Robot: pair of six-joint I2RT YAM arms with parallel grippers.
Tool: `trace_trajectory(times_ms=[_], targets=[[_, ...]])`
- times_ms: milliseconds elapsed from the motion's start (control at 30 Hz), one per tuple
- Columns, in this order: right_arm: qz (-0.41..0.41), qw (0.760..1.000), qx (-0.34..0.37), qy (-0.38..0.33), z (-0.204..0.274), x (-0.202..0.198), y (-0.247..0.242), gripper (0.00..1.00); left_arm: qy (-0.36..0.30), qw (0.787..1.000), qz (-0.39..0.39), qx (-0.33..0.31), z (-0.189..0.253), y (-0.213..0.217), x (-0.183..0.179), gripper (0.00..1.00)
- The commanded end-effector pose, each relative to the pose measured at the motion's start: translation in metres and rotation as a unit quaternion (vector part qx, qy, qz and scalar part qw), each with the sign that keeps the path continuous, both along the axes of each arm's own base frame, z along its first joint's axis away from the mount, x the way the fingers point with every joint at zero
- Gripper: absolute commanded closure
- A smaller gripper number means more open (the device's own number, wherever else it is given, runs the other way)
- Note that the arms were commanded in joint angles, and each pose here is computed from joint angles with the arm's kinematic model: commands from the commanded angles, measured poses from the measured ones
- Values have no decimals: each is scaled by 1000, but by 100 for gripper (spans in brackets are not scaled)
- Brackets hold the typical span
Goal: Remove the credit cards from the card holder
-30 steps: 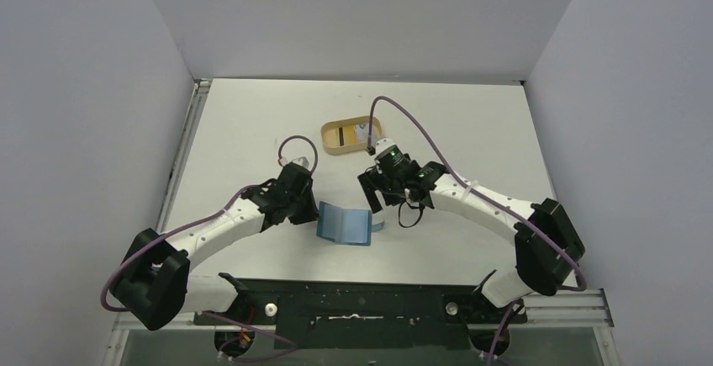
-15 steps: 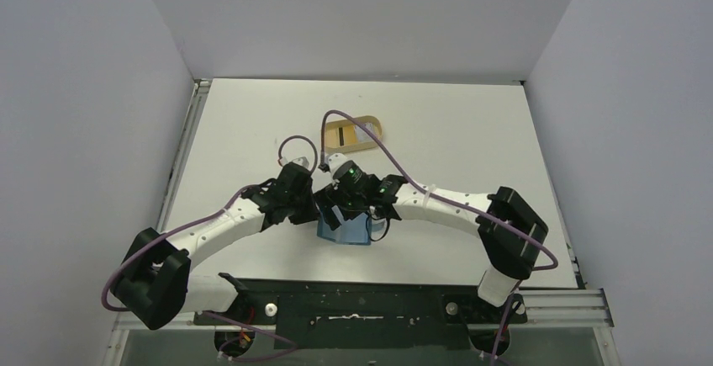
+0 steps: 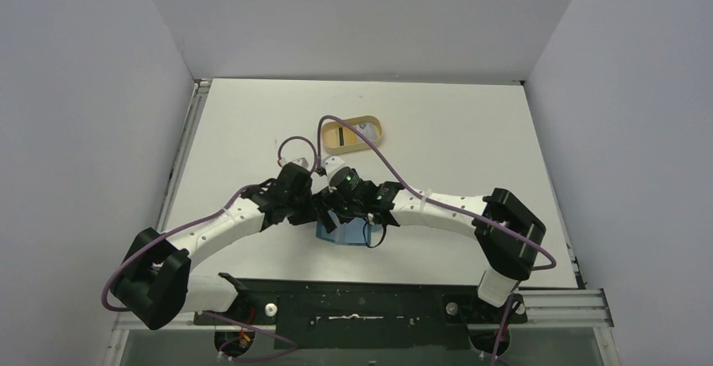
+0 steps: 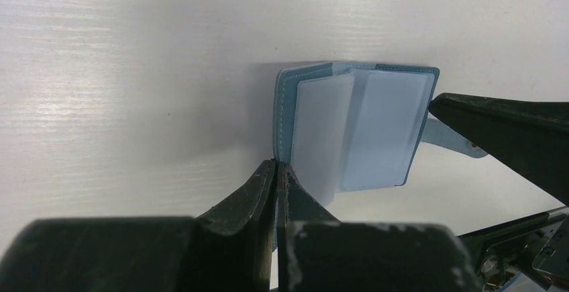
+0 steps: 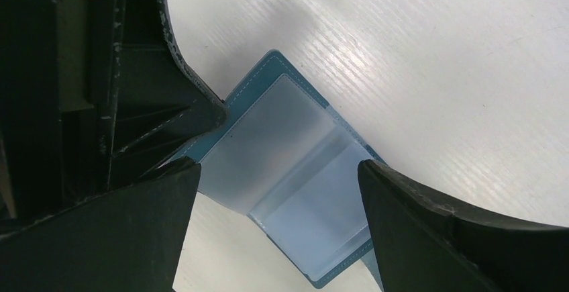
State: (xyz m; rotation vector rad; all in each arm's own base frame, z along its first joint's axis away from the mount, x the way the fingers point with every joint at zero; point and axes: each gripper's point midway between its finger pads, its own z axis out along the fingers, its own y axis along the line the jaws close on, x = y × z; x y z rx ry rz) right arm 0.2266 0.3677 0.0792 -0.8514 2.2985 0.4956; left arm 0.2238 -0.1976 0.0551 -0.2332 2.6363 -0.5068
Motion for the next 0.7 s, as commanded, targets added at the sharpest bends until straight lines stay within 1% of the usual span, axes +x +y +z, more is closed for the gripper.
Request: trace_trajectory(times_ms=[0,367,667], targets=[[-22,999,20,-22,4,12,11,8,-37,999,6,-27,21,-8,15,100],[-37,998,57,-20,8,24,22,7,-40,999,8,-34,23,-8,15,100],[-58,995,81,-12,1,34,20,7,-43,998,12,-45,25,-8,13,100]])
